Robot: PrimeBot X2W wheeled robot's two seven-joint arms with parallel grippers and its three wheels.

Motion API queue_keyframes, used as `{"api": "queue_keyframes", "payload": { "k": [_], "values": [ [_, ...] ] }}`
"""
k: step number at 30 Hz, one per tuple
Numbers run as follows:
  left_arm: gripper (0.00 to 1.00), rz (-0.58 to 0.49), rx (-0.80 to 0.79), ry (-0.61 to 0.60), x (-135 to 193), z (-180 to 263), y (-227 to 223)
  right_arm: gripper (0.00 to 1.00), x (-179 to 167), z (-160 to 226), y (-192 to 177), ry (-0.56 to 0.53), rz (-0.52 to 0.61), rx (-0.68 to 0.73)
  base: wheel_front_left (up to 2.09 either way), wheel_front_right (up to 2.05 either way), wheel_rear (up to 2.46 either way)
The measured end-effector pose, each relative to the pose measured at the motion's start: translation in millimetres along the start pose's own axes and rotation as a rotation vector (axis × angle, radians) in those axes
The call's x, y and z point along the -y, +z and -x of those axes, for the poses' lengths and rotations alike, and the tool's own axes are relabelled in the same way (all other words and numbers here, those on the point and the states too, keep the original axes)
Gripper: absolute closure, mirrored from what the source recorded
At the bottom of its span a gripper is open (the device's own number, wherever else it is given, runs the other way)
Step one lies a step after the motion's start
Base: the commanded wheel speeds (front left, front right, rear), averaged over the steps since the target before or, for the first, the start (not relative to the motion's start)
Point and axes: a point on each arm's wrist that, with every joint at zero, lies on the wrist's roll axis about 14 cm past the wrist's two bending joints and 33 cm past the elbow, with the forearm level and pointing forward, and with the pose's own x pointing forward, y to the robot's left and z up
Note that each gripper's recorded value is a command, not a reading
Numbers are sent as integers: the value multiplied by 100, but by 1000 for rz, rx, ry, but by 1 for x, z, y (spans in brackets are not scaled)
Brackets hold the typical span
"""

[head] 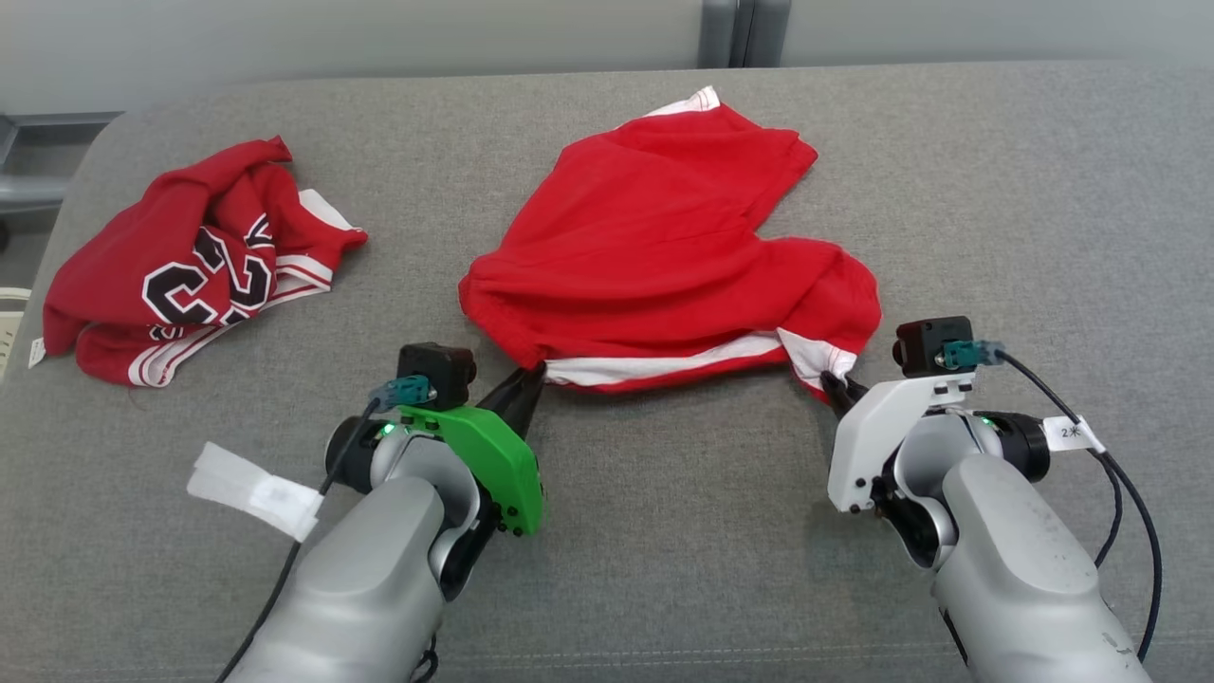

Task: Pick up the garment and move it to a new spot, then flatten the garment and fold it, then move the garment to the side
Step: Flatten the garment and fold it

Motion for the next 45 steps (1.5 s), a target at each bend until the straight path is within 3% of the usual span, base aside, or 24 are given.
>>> {"api": "queue_keyframes", "payload": {
  "k": [8, 16, 24, 30, 35, 45],
  "values": [
    [100, -11, 214, -14, 3, 9, 68, 100, 4, 19, 50, -17, -5, 159, 0, 0, 0],
    [100, -18, 362, -105, 40, 14, 126, 100, 3, 52, 113, -12, -16, 345, 0, 0, 0],
    [100, -33, 460, -213, 84, 13, 182, 100, 10, 102, 199, -19, -19, 598, 0, 0, 0],
    [100, -55, 513, -295, 112, 9, 221, 100, 24, 129, 245, -85, 38, 697, 0, 0, 0],
    [100, -86, 510, -295, 114, -8, 234, 100, 35, 120, 260, -117, 55, 689, 0, 0, 0],
    [100, -140, 593, -215, 86, -62, 277, 100, 56, 69, 310, -138, 59, 756, 0, 0, 0]
  ]
}}
